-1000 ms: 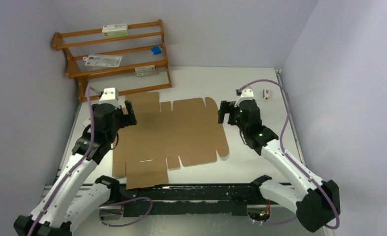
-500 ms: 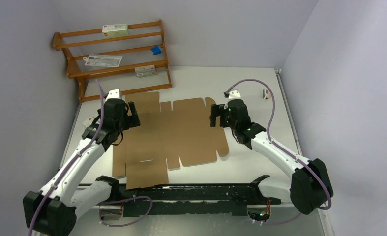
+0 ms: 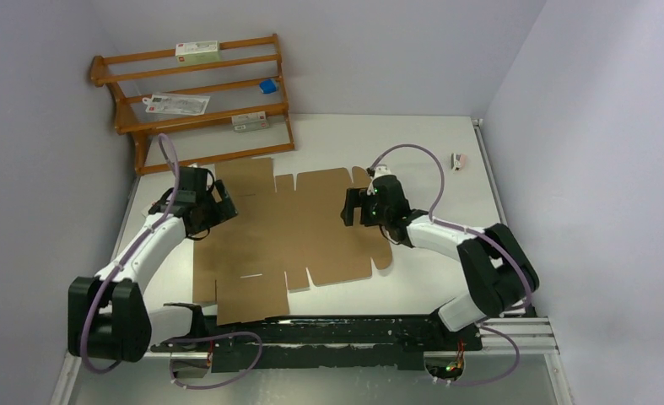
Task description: Fold the paper box
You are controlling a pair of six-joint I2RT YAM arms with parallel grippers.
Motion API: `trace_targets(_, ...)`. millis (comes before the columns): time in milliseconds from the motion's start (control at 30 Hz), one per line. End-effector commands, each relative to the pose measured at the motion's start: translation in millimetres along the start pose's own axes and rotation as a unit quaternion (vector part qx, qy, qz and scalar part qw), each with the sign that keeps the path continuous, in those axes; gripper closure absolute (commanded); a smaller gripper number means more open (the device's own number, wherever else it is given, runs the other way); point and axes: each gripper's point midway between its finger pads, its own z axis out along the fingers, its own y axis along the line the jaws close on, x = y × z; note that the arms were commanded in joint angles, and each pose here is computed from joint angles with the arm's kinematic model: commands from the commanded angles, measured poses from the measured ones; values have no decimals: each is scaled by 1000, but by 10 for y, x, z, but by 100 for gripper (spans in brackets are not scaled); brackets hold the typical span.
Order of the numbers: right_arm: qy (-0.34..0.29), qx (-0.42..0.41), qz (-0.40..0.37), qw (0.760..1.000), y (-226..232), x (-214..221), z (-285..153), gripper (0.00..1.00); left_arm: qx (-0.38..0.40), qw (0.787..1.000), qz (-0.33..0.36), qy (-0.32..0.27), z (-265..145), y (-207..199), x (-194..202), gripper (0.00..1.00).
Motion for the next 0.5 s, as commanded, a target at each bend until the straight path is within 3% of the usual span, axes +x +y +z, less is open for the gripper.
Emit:
trace_targets(0, -5, -18, 17, 1000, 76, -34, 158, 0, 28, 998, -33, 43, 176, -93, 167, 0)
trace_targets(467, 61, 93, 75, 991, -507, 441, 73, 0, 41, 994, -36, 98, 361, -145, 451, 0)
